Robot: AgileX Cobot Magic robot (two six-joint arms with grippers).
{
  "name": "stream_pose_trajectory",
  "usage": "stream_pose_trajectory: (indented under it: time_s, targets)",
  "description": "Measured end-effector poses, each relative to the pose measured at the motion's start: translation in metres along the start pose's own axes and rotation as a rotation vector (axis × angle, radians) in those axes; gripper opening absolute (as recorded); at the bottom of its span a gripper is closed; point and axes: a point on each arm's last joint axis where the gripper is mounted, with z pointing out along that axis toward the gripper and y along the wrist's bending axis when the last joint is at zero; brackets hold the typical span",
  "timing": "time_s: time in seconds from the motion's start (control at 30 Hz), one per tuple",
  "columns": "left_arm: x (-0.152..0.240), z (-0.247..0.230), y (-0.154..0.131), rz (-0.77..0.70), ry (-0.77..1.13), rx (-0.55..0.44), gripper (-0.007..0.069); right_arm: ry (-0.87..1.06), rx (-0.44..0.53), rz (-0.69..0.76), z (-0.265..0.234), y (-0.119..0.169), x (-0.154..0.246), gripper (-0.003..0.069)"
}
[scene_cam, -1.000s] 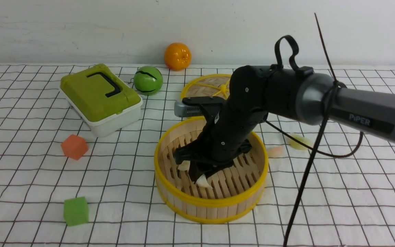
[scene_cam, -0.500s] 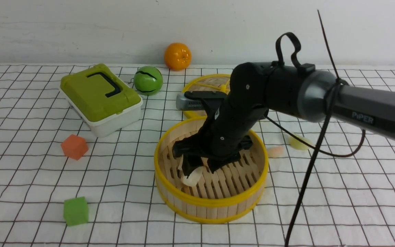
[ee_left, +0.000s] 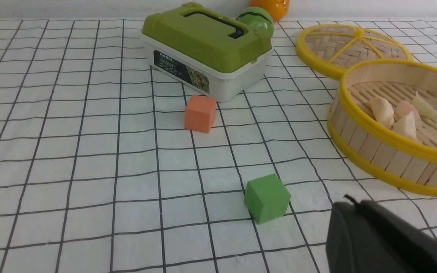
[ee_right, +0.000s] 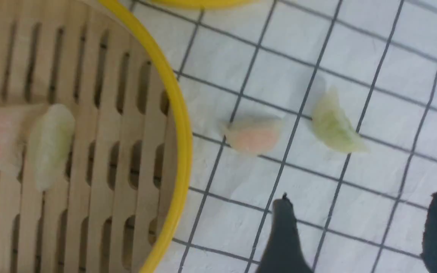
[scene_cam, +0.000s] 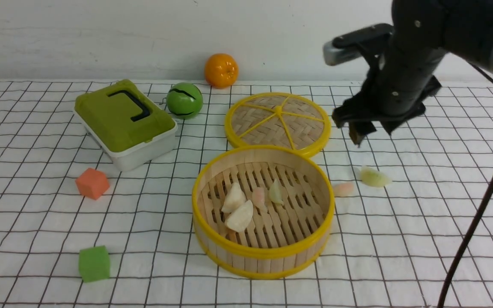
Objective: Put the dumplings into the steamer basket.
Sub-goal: Use the right arm to grab a dumpling
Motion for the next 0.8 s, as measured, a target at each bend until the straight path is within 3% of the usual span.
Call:
stream_pose_trajectory:
  time_s: [0.07, 0.2, 0.23, 0.27, 0.3, 0.4, 0.53, 0.8]
  targets:
    - [0.0, 0.0, 0.0, 0.0, 0.0, 0.0, -0.0012, 0.039, -0.052, 0.019, 0.013, -0.005, 0.001, 0.0457]
    - [0.0, 0.0, 0.0, 0.0, 0.0, 0.0, -0.0012, 0.116, -0.331, 0.031, 0.033, 0.007, 0.004, 0.0354]
    - [0.0, 0.0, 0.0, 0.0, 0.0, 0.0, -0.0012, 0.116, -0.342, 0.03, 0.033, 0.008, 0.004, 0.0354]
    - [0.0, 0.0, 0.0, 0.0, 0.0, 0.0, -0.0012, 0.114, -0.432, -0.012, 0.028, 0.023, 0.005, 0.0273]
    - [0.0, 0.0, 0.0, 0.0, 0.0, 0.0, -0.0012, 0.114, -0.451, -0.018, 0.027, 0.027, 0.005, 0.0263]
    - [0.0, 0.0, 0.0, -0.003, 0.0, -0.001, -0.0012, 0.115, -0.547, -0.151, 0.022, 0.066, 0.01, 0.006]
    - [0.0, 0.0, 0.0, -0.003, 0.0, -0.001, -0.0012, 0.123, -0.554, -0.244, 0.029, 0.098, 0.016, -0.0018]
    - [0.0, 0.0, 0.0, -0.003, 0.004, -0.003, -0.0012, 0.092, -0.401, -0.383, 0.068, 0.13, 0.022, -0.0018]
